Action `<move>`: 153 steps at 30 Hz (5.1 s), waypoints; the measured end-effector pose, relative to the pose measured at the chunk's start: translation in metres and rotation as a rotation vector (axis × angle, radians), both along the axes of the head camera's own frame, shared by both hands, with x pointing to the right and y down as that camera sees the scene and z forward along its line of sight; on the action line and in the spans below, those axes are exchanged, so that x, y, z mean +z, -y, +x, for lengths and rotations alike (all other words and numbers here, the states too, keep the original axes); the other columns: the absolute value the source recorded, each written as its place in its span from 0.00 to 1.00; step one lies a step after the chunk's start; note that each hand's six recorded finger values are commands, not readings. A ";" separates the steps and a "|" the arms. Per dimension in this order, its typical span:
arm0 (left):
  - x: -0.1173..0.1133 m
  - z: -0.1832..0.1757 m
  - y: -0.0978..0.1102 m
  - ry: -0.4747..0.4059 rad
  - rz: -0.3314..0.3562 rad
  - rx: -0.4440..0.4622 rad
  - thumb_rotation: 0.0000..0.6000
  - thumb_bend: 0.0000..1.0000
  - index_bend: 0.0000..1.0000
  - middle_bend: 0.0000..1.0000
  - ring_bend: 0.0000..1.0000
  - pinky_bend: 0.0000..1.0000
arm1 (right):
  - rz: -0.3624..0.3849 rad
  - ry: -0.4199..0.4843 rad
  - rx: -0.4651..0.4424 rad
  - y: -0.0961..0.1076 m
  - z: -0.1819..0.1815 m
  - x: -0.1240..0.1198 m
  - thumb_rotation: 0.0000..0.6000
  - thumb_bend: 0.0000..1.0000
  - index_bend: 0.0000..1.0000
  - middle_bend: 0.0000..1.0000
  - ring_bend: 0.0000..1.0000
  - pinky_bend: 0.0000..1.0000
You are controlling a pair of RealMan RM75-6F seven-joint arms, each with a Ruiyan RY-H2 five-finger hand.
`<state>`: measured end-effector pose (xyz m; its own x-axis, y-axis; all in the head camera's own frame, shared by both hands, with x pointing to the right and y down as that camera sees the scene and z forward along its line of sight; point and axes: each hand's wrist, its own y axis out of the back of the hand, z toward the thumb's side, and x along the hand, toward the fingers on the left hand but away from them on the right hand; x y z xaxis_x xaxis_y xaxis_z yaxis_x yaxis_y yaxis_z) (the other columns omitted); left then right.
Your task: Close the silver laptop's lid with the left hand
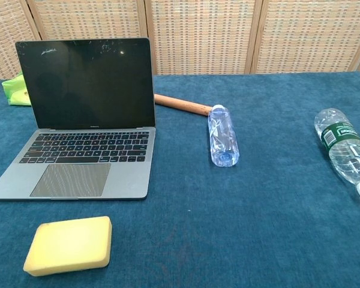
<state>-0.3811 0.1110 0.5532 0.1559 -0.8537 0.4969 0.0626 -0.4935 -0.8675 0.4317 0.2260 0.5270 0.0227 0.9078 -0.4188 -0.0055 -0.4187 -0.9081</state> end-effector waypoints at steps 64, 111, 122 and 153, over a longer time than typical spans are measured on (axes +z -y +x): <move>0.071 0.086 0.148 0.051 -0.152 -0.067 1.00 0.73 0.00 0.00 0.00 0.00 | -0.082 0.041 0.018 0.003 0.003 0.025 1.00 0.00 0.00 0.00 0.00 0.00; 0.082 0.082 0.148 0.067 -0.123 -0.078 1.00 0.81 0.03 0.00 0.00 0.00 | -0.084 0.037 0.017 0.004 0.003 0.026 1.00 0.00 0.00 0.00 0.00 0.00; 0.086 0.083 0.144 0.083 -0.153 -0.078 1.00 0.82 0.12 0.07 0.05 0.01 | -0.082 0.042 0.018 0.004 0.003 0.026 1.00 0.00 0.00 0.00 0.00 0.00; 0.063 0.086 0.142 0.038 -0.142 -0.066 1.00 0.86 0.25 0.25 0.19 0.12 | -0.084 0.038 0.020 0.004 0.003 0.025 1.00 0.00 0.00 0.00 0.00 0.00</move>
<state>-0.2952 -0.0308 0.6160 0.0802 -0.7820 0.6181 0.0573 -0.6154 -0.7861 0.4346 0.2225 0.5519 0.0223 0.8698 -0.4929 0.0379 -0.4934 -0.8690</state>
